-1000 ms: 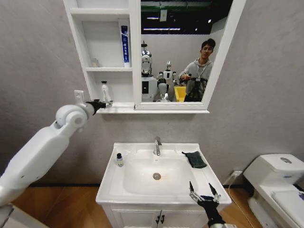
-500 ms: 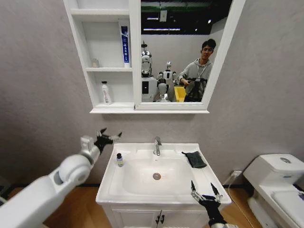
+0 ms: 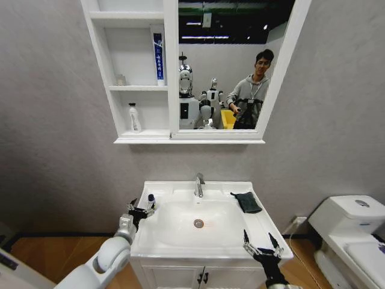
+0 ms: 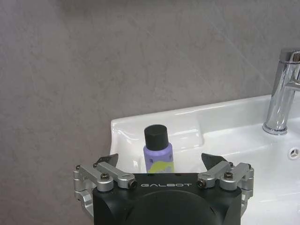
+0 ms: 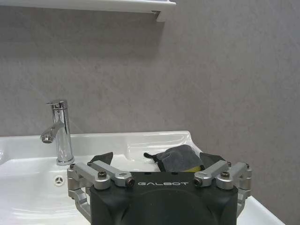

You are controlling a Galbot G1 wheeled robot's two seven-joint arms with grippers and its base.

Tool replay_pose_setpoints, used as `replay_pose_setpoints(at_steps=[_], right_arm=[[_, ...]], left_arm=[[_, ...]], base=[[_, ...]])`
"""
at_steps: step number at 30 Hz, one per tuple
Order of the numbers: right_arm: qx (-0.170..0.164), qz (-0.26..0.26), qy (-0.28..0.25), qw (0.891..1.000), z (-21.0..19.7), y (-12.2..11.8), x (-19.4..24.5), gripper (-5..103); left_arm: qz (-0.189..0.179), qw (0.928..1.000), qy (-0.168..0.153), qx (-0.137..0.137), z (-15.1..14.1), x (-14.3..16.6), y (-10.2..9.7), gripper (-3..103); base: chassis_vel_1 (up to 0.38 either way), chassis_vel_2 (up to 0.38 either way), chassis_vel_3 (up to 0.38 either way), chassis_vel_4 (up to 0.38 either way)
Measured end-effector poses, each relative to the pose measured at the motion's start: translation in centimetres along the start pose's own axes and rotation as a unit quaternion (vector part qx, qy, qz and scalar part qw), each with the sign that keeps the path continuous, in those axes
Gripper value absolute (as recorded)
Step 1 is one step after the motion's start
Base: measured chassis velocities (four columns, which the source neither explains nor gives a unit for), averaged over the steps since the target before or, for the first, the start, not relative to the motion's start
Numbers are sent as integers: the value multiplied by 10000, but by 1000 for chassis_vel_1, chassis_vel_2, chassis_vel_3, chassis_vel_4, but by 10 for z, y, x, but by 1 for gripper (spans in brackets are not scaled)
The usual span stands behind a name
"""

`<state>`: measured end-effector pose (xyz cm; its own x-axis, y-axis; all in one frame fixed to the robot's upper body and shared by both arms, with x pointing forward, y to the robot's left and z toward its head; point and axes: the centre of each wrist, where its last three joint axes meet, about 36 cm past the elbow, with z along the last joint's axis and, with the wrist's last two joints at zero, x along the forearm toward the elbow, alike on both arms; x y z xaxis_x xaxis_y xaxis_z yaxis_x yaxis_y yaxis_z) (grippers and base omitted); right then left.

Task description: Move facial cleanser and shampoo from washbasin to cabinet, then wipe washbasin with towel.

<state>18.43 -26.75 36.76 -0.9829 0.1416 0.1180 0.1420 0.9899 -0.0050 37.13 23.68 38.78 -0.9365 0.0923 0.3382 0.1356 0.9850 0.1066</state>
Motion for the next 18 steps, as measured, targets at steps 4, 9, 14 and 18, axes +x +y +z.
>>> replay_pose_setpoints(at_steps=[4,9,14,18], right_arm=[[11,12,16,10000,1,-1,0,100],[22,20,47,10000,4,0,1,100],[49,50,50,10000,5,-2,0,100],[60,53,45,10000,4,-2,0,100]], left_arm=[[32,9999,54,88,5,-9,-7,100],[-66,9998,124,171,14,-33,-12,100],[-182,9996,186,146,23,-54,-9,100],[-215,9993,232,213,25,-62,-9,99]], base=[[0,0,0,0],[0,0,0,0],[0,0,0,0],[0,0,0,0]])
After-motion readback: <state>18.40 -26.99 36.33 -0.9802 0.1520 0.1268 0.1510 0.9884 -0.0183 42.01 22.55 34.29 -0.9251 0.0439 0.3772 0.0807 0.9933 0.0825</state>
